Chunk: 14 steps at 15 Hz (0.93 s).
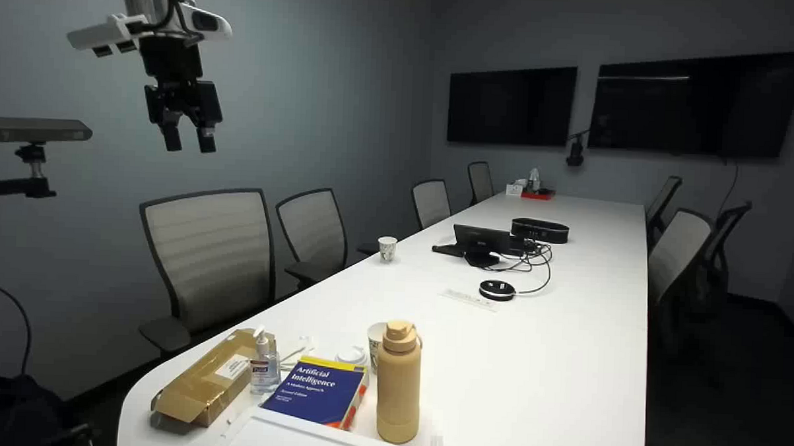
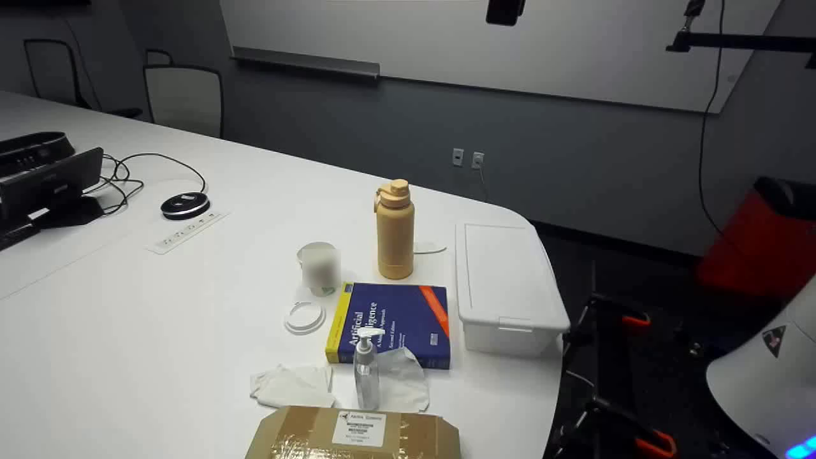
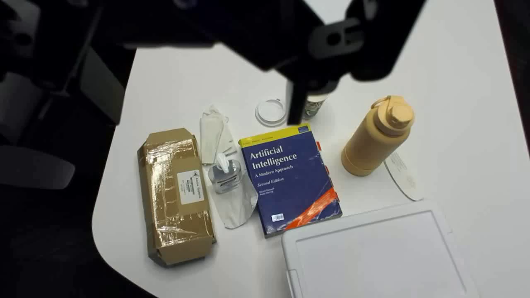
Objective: Use the white napkin to wipe the top of the beige bottle.
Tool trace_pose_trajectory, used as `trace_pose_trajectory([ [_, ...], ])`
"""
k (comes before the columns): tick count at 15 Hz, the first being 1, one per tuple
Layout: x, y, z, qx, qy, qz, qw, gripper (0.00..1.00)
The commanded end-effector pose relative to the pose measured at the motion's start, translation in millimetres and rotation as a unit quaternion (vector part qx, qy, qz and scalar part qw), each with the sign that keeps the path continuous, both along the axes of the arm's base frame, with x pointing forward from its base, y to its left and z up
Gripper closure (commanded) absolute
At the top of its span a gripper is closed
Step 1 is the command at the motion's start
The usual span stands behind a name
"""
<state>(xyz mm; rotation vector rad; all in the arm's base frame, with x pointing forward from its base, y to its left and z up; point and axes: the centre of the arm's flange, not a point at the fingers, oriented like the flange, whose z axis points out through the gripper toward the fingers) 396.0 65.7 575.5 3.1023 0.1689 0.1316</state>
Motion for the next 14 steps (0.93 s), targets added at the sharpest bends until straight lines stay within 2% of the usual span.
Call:
trace_pose_trajectory([
  [1,0,0,0,0.0,0.0,0.0,1.0,0.0],
  [6,0,0,0,0.0,0.0,0.0,1.0,0.0],
  [10,40,-15,-37,0.015,0.027,0.01,0.9995,0.0],
  [14,103,-21,-103,0.034,0.045,0.041,0.9976,0.0],
])
